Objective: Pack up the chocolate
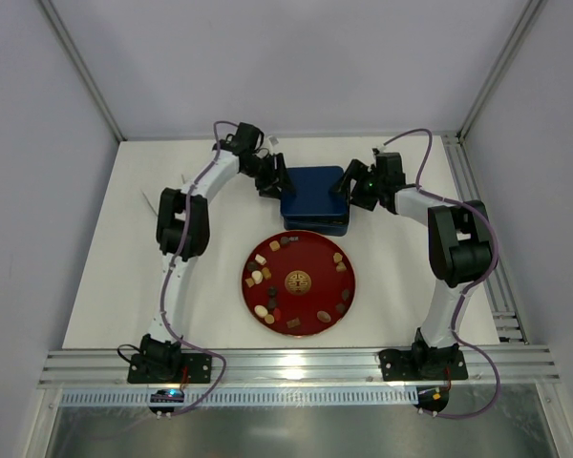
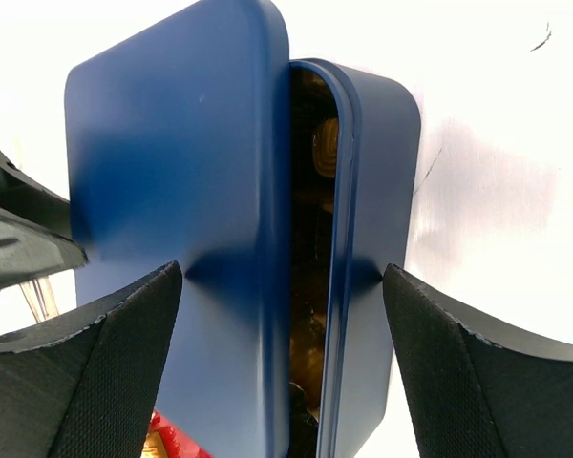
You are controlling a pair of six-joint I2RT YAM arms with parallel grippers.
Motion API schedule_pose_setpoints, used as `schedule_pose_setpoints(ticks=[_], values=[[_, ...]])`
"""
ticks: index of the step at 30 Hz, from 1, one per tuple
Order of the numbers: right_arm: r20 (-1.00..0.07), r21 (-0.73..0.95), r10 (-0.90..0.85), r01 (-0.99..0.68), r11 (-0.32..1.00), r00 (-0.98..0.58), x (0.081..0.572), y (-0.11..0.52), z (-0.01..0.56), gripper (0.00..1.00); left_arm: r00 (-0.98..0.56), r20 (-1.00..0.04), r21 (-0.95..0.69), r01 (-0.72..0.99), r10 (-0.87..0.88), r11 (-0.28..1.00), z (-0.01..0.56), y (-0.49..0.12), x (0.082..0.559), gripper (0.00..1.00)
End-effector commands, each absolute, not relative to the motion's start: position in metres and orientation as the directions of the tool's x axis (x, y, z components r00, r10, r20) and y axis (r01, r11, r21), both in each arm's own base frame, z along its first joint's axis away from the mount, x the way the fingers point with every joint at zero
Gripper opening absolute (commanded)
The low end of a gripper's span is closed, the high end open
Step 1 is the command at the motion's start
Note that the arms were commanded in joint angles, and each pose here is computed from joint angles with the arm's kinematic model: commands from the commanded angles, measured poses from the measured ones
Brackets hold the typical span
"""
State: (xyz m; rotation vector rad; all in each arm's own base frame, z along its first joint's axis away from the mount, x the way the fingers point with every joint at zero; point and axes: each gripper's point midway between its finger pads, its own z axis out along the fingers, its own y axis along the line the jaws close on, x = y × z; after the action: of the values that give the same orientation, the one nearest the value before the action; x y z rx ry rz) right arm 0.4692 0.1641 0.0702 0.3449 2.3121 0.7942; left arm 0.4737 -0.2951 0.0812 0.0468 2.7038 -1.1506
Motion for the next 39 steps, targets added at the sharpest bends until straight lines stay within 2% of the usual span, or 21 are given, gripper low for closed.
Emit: schedule_pose_setpoints(ticks=[1,13,33,39], values=[[-0.539,0.64,0.438,-0.012,0.768,-0.72,0.481,0.172,0.089,0.86,-0.98,-0.199,-0.67,0.131,-0.006,0.731,0.075,-0.294,0.468,0.52],[-0.543,0.644,0.432,-0.027,0.764,-0.72,0.476,0.178,0.093,0.82,-0.974,-0.214,-0.597,0.186,0.068,0.78,0.068,-0.296,0.459,0.51],[-0.549,0.666,0.452,-0.041,0.745,-0.703,0.461,0.178,0.11,0.76,-0.97,-0.217,-0.572,0.22,0.113,0.79,0.072,-0.3,0.448,0.5],[-0.551,0.668,0.439,-0.059,0.742,-0.71,0.455,0.183,0.115,0.76,-0.969,-0.214,-0.568,0.224,0.121,0.792,0.073,-0.301,0.443,0.53]])
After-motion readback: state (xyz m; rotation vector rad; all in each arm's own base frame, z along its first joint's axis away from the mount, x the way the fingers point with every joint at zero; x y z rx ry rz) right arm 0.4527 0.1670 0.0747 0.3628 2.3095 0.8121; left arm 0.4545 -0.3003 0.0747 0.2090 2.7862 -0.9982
